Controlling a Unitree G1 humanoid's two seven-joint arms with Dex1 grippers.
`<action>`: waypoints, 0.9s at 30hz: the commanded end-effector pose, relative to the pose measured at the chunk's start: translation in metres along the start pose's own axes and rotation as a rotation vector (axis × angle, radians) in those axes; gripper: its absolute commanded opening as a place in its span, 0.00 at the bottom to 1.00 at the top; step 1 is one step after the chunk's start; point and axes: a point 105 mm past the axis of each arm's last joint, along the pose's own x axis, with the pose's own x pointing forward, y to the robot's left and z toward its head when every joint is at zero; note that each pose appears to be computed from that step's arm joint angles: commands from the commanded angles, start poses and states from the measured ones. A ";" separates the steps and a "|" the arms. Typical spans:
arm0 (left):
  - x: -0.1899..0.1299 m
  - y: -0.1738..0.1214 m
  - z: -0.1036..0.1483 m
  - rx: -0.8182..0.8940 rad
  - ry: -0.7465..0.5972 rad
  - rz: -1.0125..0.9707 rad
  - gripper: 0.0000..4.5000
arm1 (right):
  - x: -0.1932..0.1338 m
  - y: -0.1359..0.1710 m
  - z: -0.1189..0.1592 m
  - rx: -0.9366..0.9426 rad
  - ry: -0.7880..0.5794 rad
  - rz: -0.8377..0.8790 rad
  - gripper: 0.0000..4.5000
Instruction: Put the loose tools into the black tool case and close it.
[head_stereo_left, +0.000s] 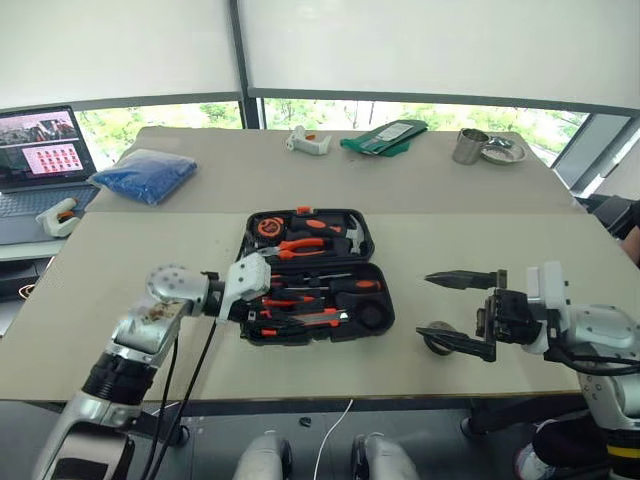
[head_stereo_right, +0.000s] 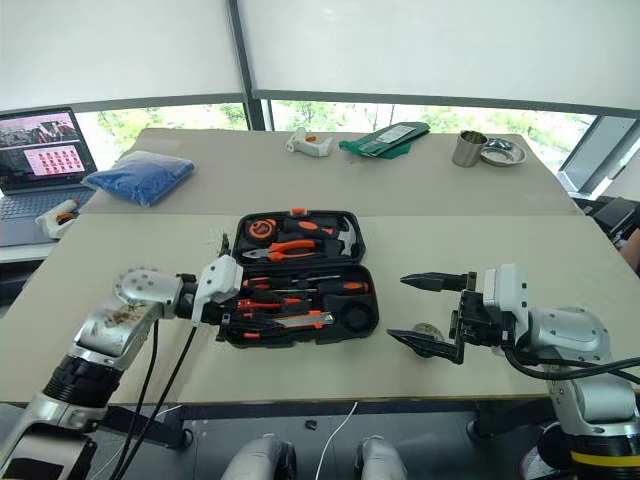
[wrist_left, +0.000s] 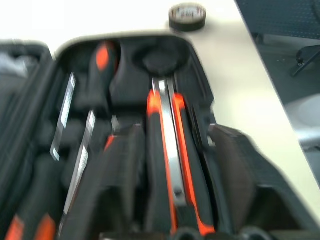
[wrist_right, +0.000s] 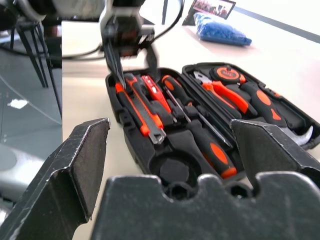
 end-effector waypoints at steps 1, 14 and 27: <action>0.007 0.001 -0.007 0.024 0.010 0.041 0.14 | 0.002 -0.003 0.005 -0.019 -0.025 -0.008 1.00; 0.026 -0.010 -0.049 -0.123 0.197 0.017 0.02 | 0.002 0.000 0.000 0.009 -0.026 -0.016 1.00; 0.021 -0.003 -0.020 -0.048 -0.034 0.104 0.02 | -0.008 -0.003 0.001 -0.001 -0.020 -0.099 1.00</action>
